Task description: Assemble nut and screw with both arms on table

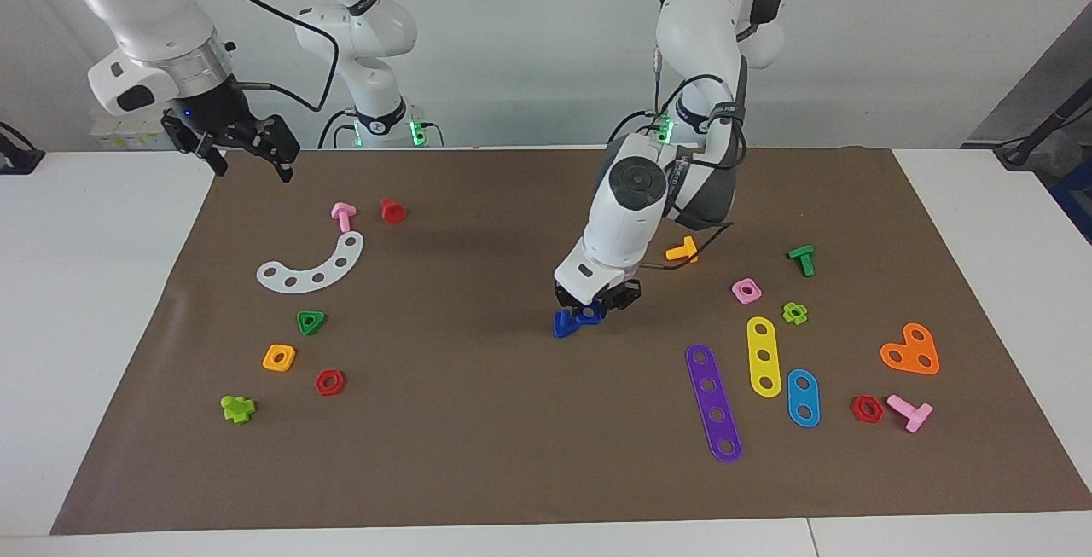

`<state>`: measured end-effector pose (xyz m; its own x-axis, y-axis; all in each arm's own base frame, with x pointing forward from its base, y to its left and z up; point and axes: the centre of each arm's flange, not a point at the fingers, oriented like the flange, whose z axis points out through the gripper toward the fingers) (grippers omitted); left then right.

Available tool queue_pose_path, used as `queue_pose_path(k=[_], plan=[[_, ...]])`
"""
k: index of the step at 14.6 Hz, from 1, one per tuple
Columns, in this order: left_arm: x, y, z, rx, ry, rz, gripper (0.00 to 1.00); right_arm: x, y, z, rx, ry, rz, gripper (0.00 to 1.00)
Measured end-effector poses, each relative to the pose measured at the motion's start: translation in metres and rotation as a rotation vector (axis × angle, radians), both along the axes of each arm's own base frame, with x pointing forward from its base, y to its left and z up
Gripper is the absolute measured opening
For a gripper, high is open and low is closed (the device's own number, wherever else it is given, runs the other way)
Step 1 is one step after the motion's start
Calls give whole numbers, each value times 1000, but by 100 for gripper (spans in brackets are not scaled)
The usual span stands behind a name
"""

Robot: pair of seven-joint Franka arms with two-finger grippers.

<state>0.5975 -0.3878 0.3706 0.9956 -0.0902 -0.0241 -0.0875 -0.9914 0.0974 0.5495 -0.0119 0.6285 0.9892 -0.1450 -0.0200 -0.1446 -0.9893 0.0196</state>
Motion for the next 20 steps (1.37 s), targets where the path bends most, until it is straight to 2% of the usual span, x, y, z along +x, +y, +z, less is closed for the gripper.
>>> queue_pose_path(k=[5,11,20], plan=[[-13,-22,-9,8,11,7,47,0,1,0,0,-1,2,100],[-8,-24,-27,22,12,8,47,0,1,0,0,-1,2,100],[-9,-28,-29,16,0,25,47,0,1,0,0,-1,2,100]])
